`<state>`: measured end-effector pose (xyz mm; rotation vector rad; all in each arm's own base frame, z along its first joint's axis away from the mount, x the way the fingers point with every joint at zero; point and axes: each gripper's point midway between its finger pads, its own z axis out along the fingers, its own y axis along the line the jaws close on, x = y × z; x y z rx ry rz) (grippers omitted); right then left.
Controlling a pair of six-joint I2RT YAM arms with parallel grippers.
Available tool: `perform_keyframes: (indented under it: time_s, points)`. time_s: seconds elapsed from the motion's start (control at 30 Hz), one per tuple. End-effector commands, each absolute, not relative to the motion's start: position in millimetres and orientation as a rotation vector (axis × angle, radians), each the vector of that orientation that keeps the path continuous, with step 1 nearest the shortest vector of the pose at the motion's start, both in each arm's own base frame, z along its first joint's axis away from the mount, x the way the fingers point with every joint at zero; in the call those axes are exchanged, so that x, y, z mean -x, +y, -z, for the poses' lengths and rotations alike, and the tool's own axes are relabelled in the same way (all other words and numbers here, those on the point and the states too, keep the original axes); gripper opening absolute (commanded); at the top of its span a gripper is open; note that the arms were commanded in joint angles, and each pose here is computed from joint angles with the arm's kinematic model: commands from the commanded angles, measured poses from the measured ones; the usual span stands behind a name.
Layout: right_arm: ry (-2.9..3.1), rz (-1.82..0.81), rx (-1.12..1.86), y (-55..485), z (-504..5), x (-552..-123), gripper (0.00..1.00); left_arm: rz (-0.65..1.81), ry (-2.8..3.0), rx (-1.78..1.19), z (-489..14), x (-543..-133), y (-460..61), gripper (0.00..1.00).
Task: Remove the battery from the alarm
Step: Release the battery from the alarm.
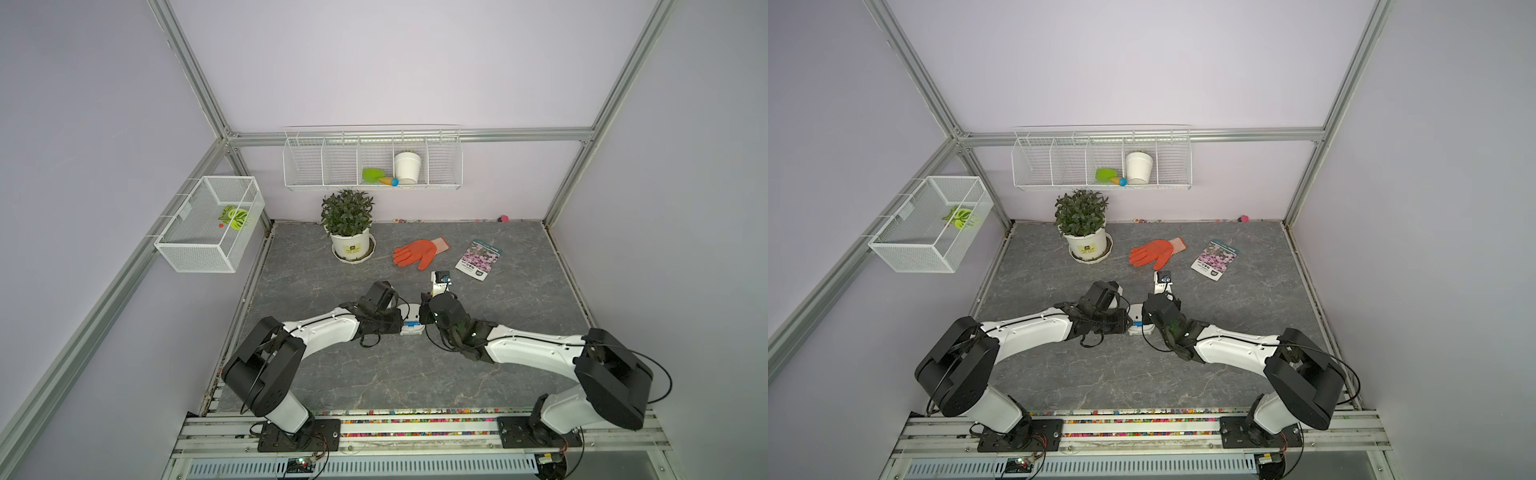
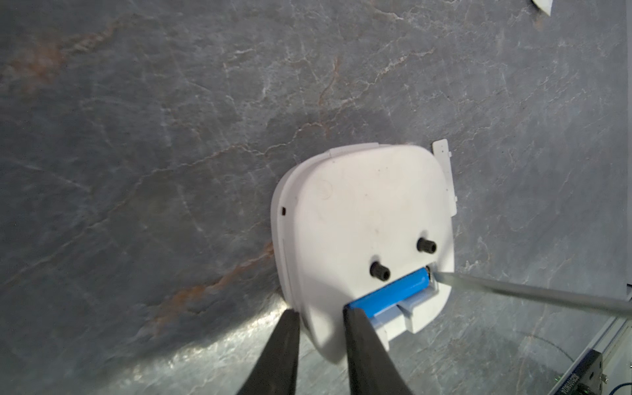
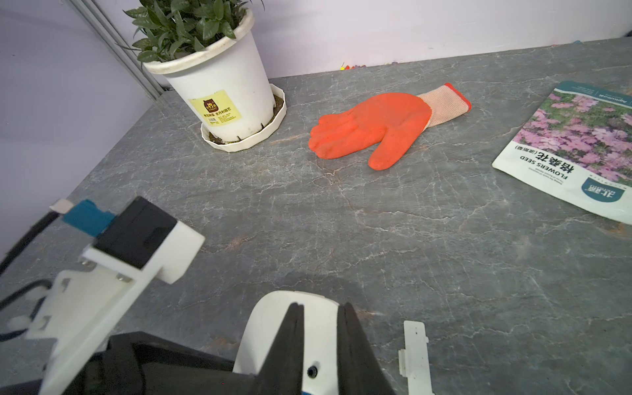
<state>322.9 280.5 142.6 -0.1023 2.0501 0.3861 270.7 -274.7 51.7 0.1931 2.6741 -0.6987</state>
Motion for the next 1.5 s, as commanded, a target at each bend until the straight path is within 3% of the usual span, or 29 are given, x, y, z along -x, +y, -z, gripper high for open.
perform_keyframes:
  time_s: [0.0, 0.3, 0.83, 1.47]
  points:
    - [2.063, -0.307, 0.113, 277, -135, -327, 0.0, 0.625, 2.716, -0.186, -37, -269, -265, 0.25]
    - [2.128, -0.354, -0.011, 274, -121, -322, 0.0, 0.643, 2.721, -0.192, -37, -267, -267, 0.22]
    - [2.034, -0.751, -0.325, 266, -161, -328, 0.0, 0.69, 2.723, -0.178, -38, -265, -272, 0.2]
    - [2.14, -0.381, -0.243, 235, -130, -313, 0.0, 0.831, 2.702, -0.189, -49, -254, -281, 0.2]
